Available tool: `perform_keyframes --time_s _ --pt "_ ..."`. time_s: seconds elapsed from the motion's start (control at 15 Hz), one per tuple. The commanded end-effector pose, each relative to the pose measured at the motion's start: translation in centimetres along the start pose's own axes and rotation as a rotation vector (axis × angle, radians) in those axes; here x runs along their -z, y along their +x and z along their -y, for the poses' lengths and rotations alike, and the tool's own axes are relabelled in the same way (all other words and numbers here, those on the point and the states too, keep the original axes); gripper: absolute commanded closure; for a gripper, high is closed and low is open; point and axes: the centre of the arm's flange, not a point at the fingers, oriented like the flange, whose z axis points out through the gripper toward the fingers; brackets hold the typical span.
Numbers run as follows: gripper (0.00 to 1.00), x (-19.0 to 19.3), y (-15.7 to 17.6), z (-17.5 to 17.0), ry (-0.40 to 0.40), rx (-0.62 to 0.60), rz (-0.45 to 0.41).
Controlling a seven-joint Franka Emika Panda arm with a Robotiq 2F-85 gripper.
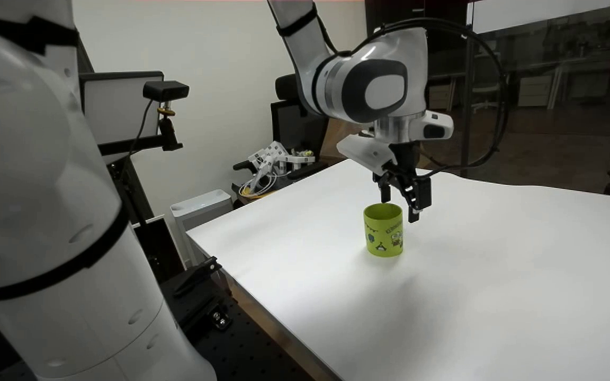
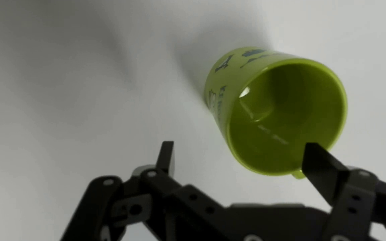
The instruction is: Slide the mug backwards
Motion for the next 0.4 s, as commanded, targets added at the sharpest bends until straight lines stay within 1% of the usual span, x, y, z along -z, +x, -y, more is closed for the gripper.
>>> perform_keyframes --time_s 0.0,0.13,0.33 --pt "0.00 0.72 -0.09 0.57 0.009 0.016 0.000" --pt "0.00 1.37 -0.11 1.00 0.014 0.027 -0.004" --pt "0.00 0.63 -0.25 0.60 0.008 0.021 0.009"
